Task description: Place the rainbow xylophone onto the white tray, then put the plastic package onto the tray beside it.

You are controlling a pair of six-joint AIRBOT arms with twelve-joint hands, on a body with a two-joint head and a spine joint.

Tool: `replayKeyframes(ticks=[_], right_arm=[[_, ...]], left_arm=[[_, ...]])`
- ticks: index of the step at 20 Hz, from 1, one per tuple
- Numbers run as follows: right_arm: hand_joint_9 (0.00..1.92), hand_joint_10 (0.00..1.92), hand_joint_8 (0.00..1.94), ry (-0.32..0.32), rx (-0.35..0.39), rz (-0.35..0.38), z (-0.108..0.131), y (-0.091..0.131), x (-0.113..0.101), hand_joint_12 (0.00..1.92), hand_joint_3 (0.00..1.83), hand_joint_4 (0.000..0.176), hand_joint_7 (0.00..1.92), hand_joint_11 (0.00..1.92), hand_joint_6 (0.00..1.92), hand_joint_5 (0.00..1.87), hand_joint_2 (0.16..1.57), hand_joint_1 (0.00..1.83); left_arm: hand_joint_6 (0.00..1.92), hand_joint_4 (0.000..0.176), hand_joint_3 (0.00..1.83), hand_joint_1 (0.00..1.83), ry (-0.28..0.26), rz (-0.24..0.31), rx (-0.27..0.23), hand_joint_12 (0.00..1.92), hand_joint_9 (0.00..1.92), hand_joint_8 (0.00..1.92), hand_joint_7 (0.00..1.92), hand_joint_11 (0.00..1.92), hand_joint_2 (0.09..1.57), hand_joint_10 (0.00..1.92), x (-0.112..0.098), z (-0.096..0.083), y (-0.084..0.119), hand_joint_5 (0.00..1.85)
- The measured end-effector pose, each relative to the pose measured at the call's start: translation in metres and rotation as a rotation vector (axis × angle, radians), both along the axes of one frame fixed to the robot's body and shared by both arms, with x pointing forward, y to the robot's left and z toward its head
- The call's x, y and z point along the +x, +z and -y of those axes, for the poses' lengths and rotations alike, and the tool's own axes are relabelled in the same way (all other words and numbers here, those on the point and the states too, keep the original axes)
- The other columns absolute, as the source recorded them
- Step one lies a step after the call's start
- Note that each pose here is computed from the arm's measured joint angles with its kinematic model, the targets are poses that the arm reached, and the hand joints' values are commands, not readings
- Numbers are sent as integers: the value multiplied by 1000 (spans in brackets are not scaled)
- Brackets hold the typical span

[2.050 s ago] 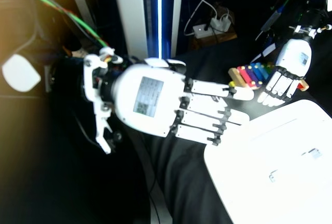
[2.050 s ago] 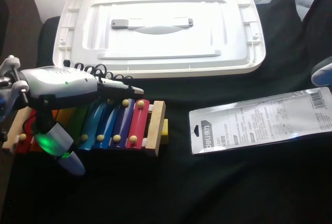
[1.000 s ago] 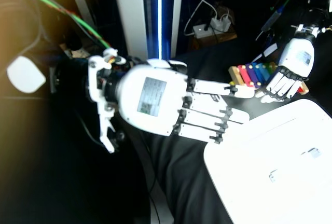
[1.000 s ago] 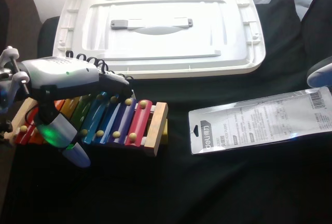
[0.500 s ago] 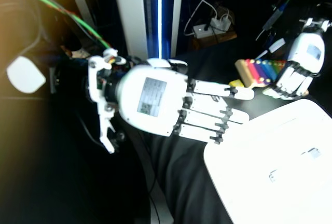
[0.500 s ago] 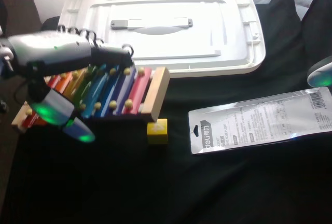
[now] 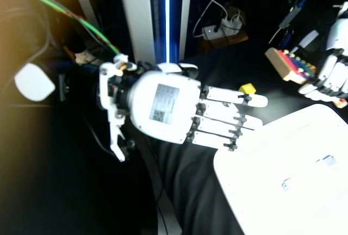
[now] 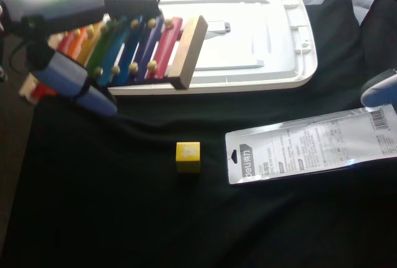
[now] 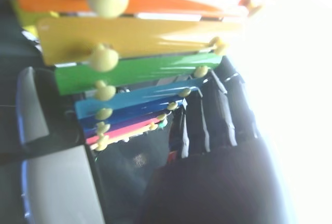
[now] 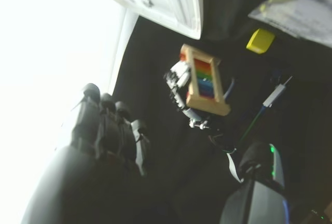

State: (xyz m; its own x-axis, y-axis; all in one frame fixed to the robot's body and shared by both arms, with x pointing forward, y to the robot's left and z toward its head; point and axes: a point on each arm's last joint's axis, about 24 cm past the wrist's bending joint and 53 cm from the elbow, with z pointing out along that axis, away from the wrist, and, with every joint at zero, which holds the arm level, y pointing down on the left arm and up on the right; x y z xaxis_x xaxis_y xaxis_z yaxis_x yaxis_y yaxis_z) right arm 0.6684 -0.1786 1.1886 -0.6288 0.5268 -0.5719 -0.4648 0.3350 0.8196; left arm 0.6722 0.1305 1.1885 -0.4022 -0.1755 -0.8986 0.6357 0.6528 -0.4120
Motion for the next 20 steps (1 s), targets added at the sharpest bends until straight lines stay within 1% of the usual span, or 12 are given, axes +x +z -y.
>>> replayKeyframes(ticks=[2,4,5,6,7,9,10,11,13,17,18,20], right_arm=[[74,13,1,0,-2,0,0,-1,0,22,0,101,99,58,0,33,704,719],[44,0,2,0,-1,0,0,0,0,12,0,111,96,34,0,29,696,741],[50,3,5,0,-2,0,0,0,0,12,0,116,103,35,1,31,695,742],[59,6,6,1,-1,0,0,-1,0,15,0,113,109,42,2,34,695,756],[78,13,2,1,1,0,-1,0,0,18,0,106,102,49,0,30,703,760],[105,18,1,4,2,-2,-2,-2,0,30,0,113,103,76,3,37,701,739],[83,7,0,9,4,-2,-5,-2,0,28,0,116,101,73,3,40,701,767],[56,1,2,11,8,-4,-6,-3,0,27,1,120,104,71,4,43,704,783],[62,9,2,18,16,3,-10,0,0,35,2,121,108,89,2,44,707,756],[52,3,0,27,26,5,-14,-1,-1,27,3,114,102,69,1,35,713,757],[49,1,3,32,29,5,-16,-1,-1,18,0,133,109,49,2,35,702,729],[40,0,6,39,42,12,-21,2,0,10,0,130,124,30,4,45,699,699]], left_arm=[[950,58,0,1107,22,37,8,1056,442,801,424,197,995,731,10,-6,13,361],[929,63,0,1120,46,74,19,906,527,563,501,202,1014,451,20,-11,28,371],[989,79,1,1116,54,85,21,880,561,485,534,196,1011,357,23,-12,32,366],[1065,77,0,1099,67,111,21,851,574,436,545,181,1019,300,28,-15,43,322],[1027,56,0,1088,78,133,28,863,584,433,546,184,1017,280,33,-16,50,323],[1006,35,1,1102,99,171,41,971,618,479,559,210,993,310,44,-13,63,363],[1021,30,0,1105,103,184,40,1078,602,629,544,230,973,452,50,-9,68,374],[1000,0,0,1142,108,187,34,1186,559,725,543,226,950,633,56,-5,70,395],[949,0,1,1175,129,175,33,1155,559,842,554,325,951,810,75,4,65,462],[791,0,4,1195,160,149,30,1128,567,857,552,353,967,833,99,20,56,528],[785,0,11,1207,165,145,32,1126,574,863,563,352,988,835,104,24,54,521],[747,0,1,1289,181,137,32,1164,555,819,558,309,981,797,114,29,50,529]])
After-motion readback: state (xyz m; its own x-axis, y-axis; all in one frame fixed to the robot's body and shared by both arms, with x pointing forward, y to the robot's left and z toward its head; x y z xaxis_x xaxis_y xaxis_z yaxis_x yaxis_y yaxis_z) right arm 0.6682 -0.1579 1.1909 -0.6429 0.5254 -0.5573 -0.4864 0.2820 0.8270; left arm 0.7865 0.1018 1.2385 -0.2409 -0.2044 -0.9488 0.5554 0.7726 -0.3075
